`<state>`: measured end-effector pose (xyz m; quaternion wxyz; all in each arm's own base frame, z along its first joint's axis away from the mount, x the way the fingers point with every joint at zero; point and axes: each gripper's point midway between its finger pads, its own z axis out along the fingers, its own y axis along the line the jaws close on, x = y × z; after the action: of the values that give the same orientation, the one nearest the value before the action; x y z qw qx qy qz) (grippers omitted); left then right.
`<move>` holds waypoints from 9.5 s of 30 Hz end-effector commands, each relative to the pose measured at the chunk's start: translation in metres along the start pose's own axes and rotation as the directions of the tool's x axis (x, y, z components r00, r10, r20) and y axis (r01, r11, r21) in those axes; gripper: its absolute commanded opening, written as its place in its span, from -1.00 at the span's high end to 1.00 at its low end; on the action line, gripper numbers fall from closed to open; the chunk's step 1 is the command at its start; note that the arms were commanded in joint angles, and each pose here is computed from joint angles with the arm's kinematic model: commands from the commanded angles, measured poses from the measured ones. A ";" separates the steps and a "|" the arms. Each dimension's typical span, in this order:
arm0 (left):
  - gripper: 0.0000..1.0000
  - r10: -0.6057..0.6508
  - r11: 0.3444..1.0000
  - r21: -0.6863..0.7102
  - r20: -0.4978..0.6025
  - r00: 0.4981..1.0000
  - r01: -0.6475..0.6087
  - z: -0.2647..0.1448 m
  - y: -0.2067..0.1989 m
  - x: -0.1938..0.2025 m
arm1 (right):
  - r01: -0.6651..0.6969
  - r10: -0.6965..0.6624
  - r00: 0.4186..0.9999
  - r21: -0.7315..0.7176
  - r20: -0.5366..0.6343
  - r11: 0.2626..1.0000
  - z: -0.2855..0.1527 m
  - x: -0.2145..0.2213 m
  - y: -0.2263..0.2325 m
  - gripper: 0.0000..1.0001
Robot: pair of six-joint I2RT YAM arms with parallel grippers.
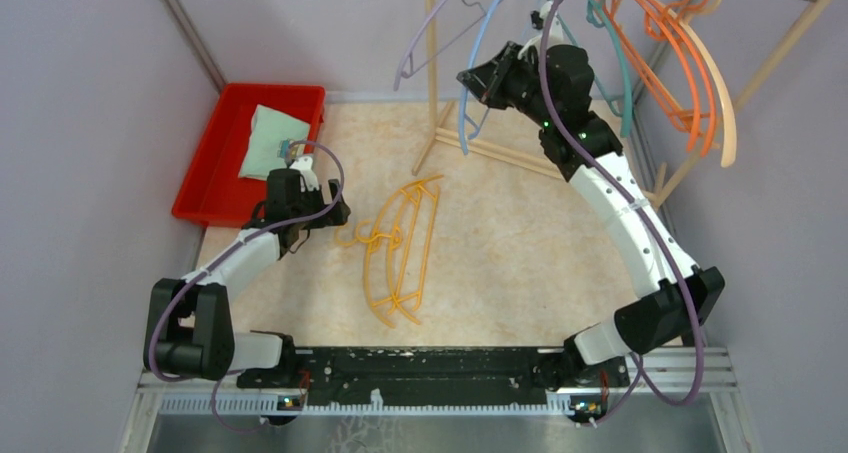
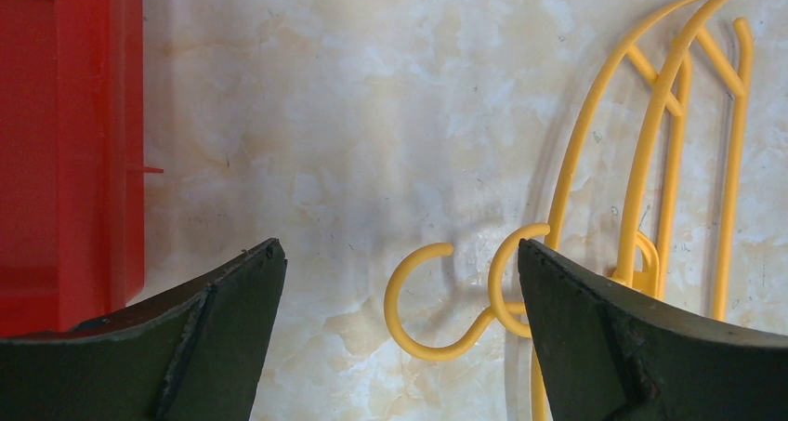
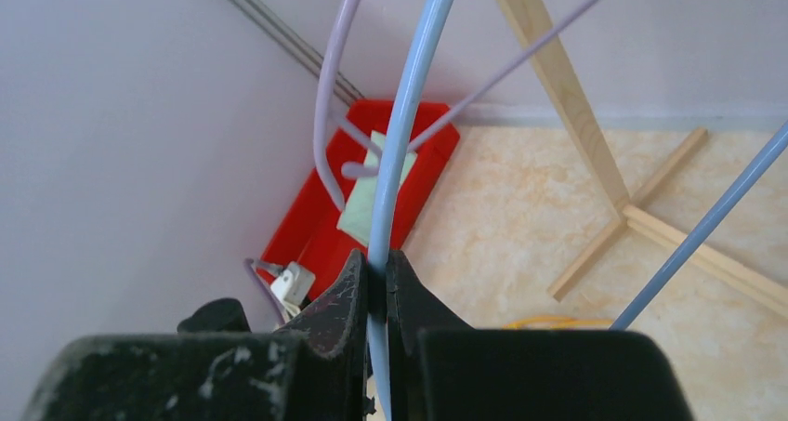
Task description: Organize the hangers
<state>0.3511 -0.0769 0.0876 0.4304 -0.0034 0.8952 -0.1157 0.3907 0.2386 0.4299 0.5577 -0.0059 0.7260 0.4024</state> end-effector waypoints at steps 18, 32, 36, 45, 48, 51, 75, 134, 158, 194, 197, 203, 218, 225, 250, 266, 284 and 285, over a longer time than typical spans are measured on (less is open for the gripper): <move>-0.99 0.013 0.999 -0.037 0.004 1.000 -0.013 0.003 0.010 0.001 | 0.027 0.017 0.958 -0.148 0.286 0.989 0.054 -0.120 -0.013 1.00; -0.99 0.006 1.000 -0.022 -0.007 1.000 -0.006 0.004 0.008 0.004 | -0.025 0.056 0.979 -0.155 0.195 0.988 0.034 -0.080 -0.019 1.00; -0.99 -0.002 1.000 -0.006 -0.012 1.000 0.002 0.004 0.005 0.005 | -0.029 0.059 0.980 -0.154 0.192 0.988 0.022 -0.073 -0.017 1.00; -0.99 -0.011 1.000 0.011 -0.012 1.000 0.011 0.004 0.002 0.005 | 0.023 0.027 0.976 -0.225 0.216 0.974 0.012 -0.094 0.011 1.00; -0.99 -0.011 1.000 0.010 -0.010 1.000 0.012 0.004 0.002 0.004 | 0.026 0.026 0.976 -0.236 0.214 0.971 0.011 -0.094 0.014 1.00; -0.99 -0.010 1.000 0.008 -0.006 1.000 0.010 0.003 0.002 0.003 | 0.028 0.026 0.977 -0.245 0.213 0.969 0.012 -0.094 0.016 1.00; -0.99 -0.004 1.000 0.013 0.011 1.000 0.004 0.000 0.001 -0.001 | 0.029 0.027 0.972 -0.235 0.233 0.972 0.022 -0.102 0.021 1.00; -0.99 0.025 0.999 -0.027 0.032 0.999 -0.024 -0.004 0.008 -0.007 | -0.154 0.155 0.985 -0.023 0.075 0.988 0.104 -0.037 -0.021 -0.05; -0.99 0.015 1.000 -0.006 0.026 1.000 -0.015 -0.001 0.004 -0.006 | 0.098 -0.144 0.962 0.203 0.230 0.974 -0.026 -0.079 -0.008 -0.47; -0.99 0.015 1.000 -0.012 0.006 1.000 -0.015 0.003 0.007 0.001 | 0.263 -0.732 0.660 0.860 0.170 0.437 -0.023 -0.190 -0.128 -0.72; -0.99 0.016 1.000 -0.012 0.007 1.000 -0.016 0.003 0.007 0.000 | 0.233 -0.733 0.661 0.884 0.160 0.404 -0.036 -0.197 -0.140 -0.72; -0.99 0.018 1.000 -0.010 0.008 1.000 -0.018 0.003 0.006 0.000 | 0.209 -0.739 0.664 0.921 0.113 0.329 -0.064 -0.203 -0.162 -0.72; -0.99 0.013 1.000 0.003 0.005 1.000 -0.013 0.003 0.004 0.001 | 0.091 -0.755 0.650 0.978 0.084 0.187 -0.151 -0.227 -0.194 -0.72; -0.99 0.013 1.000 0.007 0.006 1.000 -0.013 0.004 0.003 0.000 | 0.060 -0.750 0.659 0.991 0.051 0.120 -0.191 -0.230 -0.210 -0.71; -0.99 0.004 1.000 0.000 -0.002 1.000 -0.004 0.004 0.004 0.002 | 0.269 -0.569 0.808 0.764 0.151 0.586 -0.163 -0.173 -0.157 -0.80; -0.99 -0.002 1.000 -0.004 0.005 1.000 0.002 0.004 0.004 -0.002 | 0.400 -0.343 0.915 0.368 -0.212 0.839 -0.053 -0.003 -0.074 -0.95; -0.99 -0.074 0.996 -0.042 0.031 0.997 0.076 0.002 0.017 -0.024 | 0.403 -0.338 0.673 -0.057 -0.658 0.913 0.016 0.289 0.017 -0.60; -0.99 -0.086 0.995 -0.045 0.031 0.996 0.087 0.002 0.018 -0.027 | 0.391 -0.330 0.671 -0.061 -0.664 0.918 0.015 0.298 0.016 -0.57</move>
<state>0.3558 -0.0605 0.0844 0.4241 -0.0345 0.8984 -0.1091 0.2876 0.3714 0.1969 0.3329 -0.2835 0.8813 0.1793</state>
